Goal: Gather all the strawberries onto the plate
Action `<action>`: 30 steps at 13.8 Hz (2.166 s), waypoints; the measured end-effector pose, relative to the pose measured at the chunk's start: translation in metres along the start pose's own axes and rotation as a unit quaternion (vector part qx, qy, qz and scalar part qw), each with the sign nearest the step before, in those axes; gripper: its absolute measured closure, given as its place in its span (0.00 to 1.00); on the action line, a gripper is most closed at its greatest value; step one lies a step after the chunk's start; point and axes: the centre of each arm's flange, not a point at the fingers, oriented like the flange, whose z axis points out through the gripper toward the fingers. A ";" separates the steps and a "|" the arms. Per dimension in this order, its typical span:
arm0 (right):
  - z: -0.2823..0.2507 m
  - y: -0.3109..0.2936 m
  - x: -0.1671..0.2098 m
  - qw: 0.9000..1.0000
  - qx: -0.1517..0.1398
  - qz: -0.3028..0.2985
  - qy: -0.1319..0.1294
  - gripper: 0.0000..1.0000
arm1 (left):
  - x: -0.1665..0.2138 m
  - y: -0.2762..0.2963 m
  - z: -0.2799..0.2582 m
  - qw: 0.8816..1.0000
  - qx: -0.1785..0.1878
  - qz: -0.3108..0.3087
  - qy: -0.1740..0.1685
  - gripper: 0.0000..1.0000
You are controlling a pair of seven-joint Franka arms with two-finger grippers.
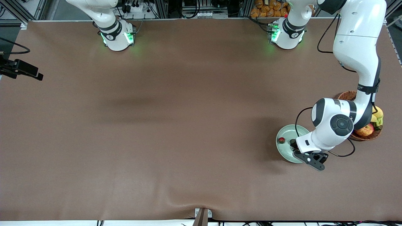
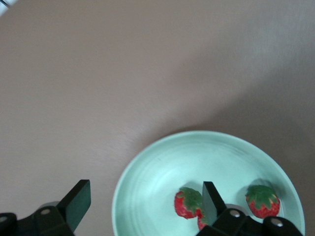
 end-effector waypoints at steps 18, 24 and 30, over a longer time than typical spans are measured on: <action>0.000 0.001 -0.001 1.000 0.000 0.001 -0.005 0.00 | -0.027 -0.030 -0.269 0.977 -0.071 -0.198 0.036 0.00; 0.000 -0.003 -0.001 1.000 0.016 -0.016 -0.005 0.00 | -0.072 0.003 -0.374 0.960 -0.081 -0.267 -0.013 0.00; 0.000 0.002 -0.001 0.997 0.018 -0.076 -0.004 0.00 | -0.103 0.009 -0.402 0.962 -0.075 -0.261 -0.029 0.00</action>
